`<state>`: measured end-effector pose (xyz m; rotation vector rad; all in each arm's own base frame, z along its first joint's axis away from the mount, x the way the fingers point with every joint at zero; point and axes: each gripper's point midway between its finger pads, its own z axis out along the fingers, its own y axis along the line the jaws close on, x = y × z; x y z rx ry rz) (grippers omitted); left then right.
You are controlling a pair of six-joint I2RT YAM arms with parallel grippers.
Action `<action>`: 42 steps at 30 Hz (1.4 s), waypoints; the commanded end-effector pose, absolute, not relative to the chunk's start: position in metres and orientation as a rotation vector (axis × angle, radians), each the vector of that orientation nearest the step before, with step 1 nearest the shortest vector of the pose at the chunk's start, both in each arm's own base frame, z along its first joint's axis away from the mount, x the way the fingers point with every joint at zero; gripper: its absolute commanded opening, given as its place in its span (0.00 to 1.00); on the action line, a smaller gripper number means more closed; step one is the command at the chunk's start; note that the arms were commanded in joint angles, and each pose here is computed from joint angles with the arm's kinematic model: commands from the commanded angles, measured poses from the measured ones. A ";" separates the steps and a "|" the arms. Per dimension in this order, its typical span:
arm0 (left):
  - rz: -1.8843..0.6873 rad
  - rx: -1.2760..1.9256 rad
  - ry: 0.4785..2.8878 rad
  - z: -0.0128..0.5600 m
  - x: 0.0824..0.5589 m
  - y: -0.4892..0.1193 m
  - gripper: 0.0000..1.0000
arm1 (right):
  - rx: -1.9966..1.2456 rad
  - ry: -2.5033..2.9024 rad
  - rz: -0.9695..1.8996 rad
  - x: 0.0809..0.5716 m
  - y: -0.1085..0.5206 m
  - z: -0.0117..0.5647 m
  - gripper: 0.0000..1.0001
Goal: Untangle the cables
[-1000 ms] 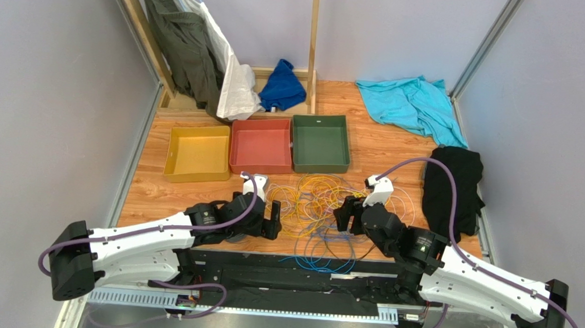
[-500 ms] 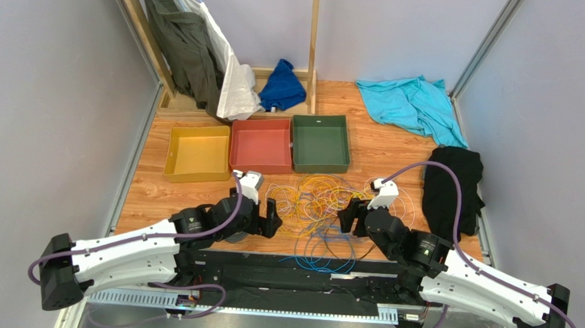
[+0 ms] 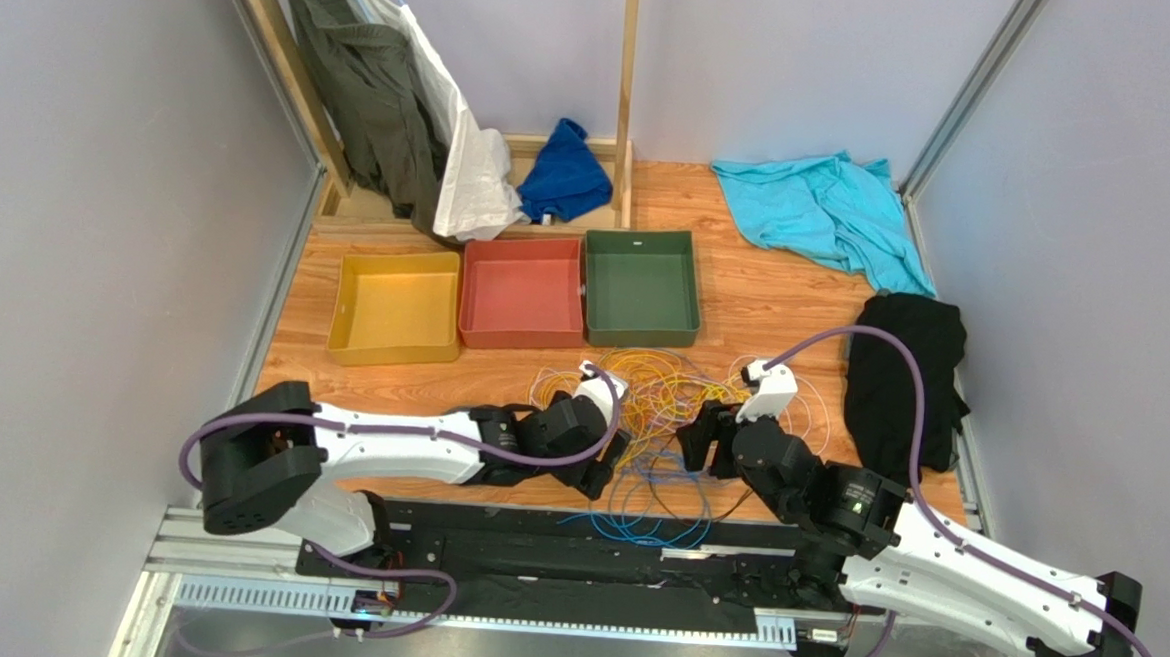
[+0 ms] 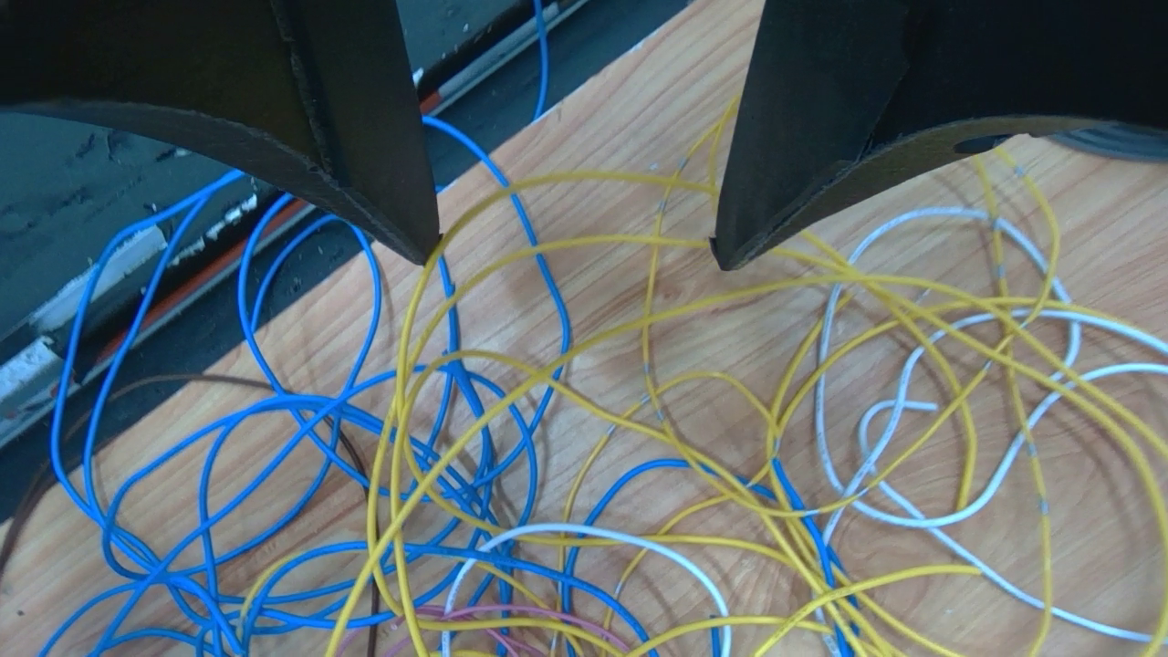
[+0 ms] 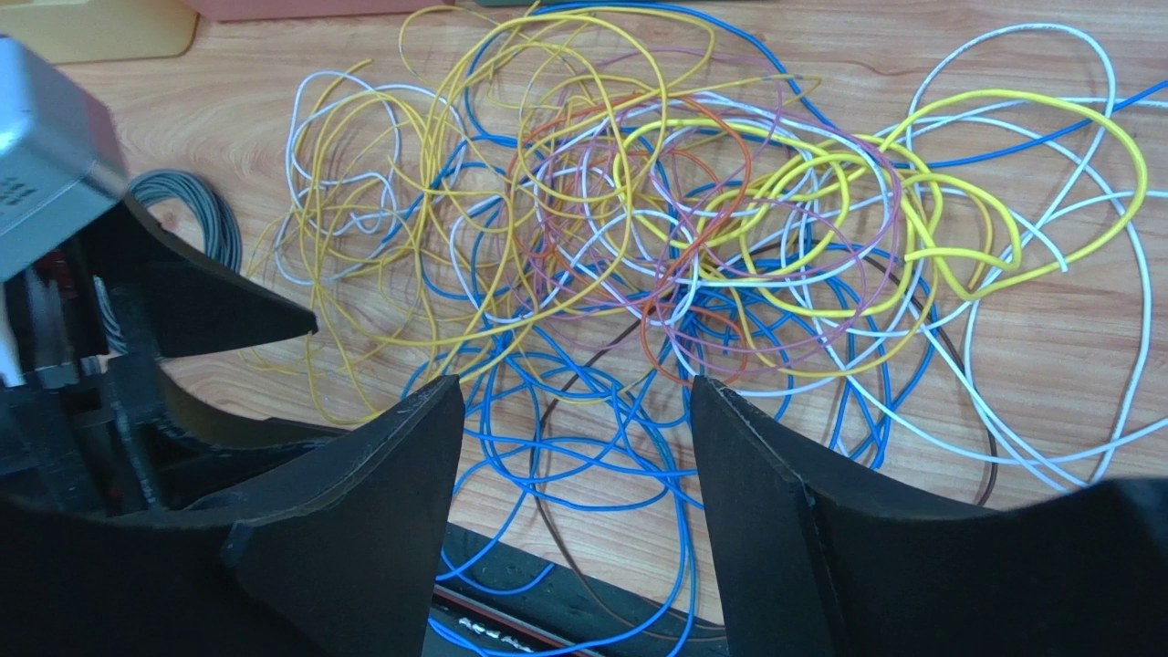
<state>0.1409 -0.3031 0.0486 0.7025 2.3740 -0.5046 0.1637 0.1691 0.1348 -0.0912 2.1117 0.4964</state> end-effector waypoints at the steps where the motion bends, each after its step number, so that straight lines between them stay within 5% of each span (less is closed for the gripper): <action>1: -0.558 0.714 2.300 0.061 0.152 -0.330 0.77 | -0.108 2.109 0.515 0.163 0.174 0.140 0.65; 4: -0.526 0.723 2.306 0.054 0.155 -0.333 0.49 | -0.109 2.115 0.510 0.163 0.174 0.139 0.65; 5: -0.502 0.717 2.311 0.053 0.157 -0.331 0.18 | -0.109 2.114 0.505 0.163 0.173 0.138 0.65; 6: -0.492 0.698 2.313 0.055 0.159 -0.330 0.00 | -0.108 2.114 0.506 0.163 0.173 0.139 0.65; 10: -0.486 0.630 2.252 0.090 0.164 -0.313 0.00 | -0.106 2.115 0.514 0.162 0.173 0.139 0.64; 20: -0.585 0.424 1.878 0.313 0.166 -0.225 0.00 | -0.113 2.096 0.558 0.162 0.181 0.145 0.64; 42: -0.609 0.332 1.478 0.573 0.171 -0.175 0.00 | -0.231 2.020 0.634 0.178 0.230 0.184 0.65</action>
